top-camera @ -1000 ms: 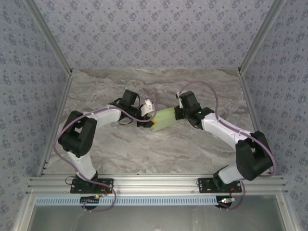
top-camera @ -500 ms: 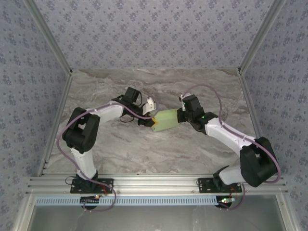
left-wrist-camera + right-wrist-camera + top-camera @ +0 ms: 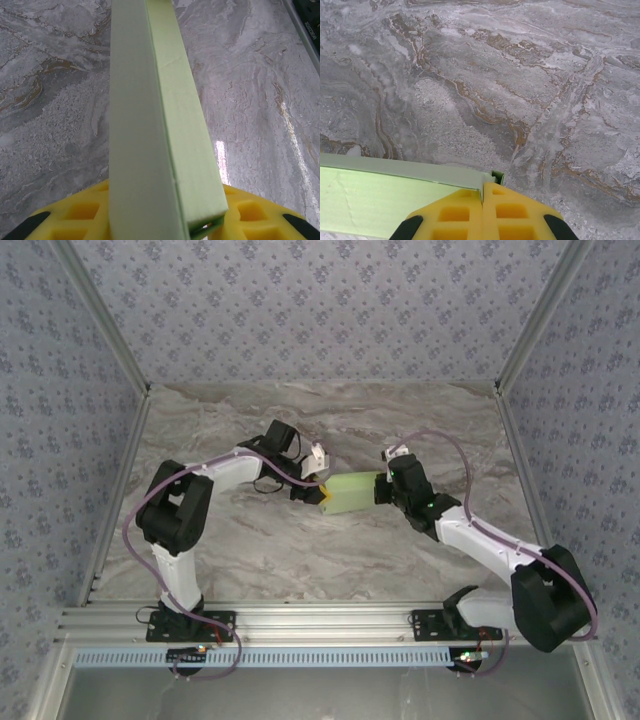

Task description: Fold the paper box

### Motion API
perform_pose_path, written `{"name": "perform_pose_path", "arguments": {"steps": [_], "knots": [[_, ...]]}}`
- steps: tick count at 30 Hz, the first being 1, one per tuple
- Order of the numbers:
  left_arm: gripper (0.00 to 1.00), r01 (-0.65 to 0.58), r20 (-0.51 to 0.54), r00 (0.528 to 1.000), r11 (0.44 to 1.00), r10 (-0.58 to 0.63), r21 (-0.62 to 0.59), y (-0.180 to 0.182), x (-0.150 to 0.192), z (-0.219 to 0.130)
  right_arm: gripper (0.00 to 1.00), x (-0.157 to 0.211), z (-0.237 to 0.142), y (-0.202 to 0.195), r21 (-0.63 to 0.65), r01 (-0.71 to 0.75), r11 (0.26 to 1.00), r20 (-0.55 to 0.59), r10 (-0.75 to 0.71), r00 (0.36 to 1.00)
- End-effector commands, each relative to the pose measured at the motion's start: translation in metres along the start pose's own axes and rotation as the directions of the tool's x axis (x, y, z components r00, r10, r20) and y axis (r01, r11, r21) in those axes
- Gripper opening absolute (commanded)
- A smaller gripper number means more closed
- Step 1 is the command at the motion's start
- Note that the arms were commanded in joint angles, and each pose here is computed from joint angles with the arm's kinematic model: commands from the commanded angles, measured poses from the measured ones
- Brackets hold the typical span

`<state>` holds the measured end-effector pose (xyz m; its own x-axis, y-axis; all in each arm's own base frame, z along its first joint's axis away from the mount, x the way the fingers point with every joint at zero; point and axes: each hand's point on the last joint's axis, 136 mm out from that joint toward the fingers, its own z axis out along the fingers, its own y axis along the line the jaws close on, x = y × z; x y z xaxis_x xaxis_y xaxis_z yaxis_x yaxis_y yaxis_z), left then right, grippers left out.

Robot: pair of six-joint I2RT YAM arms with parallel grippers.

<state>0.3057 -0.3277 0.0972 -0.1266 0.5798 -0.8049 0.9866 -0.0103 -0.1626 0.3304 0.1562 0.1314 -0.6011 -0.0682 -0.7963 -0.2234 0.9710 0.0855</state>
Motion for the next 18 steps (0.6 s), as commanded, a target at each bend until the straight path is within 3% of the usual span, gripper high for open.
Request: {"name": "perform_pose_path", "arguments": {"steps": [1, 10, 18], "knots": [[0.28, 0.197, -0.171, 0.962, 0.976, -0.211, -0.096, 0.017, 0.058, -0.001, 0.00, 0.047, -0.002, -0.024, 0.103, 0.009, 0.995, -0.129, 0.005, 0.992], [0.28, 0.214, -0.176, 0.958, 0.972, -0.228, -0.095, 0.019, 0.060, 0.002, 0.00, 0.051, -0.001, -0.029, 0.076, -0.015, 0.997, -0.091, 0.022, 0.996], [0.32, 0.210, -0.112, 0.969, 0.972, -0.222, -0.108, 0.021, 0.041, 0.000, 0.00, 0.063, 0.005, -0.021, 0.082, -0.036, 0.996, -0.062, 0.041, 0.997]]}}
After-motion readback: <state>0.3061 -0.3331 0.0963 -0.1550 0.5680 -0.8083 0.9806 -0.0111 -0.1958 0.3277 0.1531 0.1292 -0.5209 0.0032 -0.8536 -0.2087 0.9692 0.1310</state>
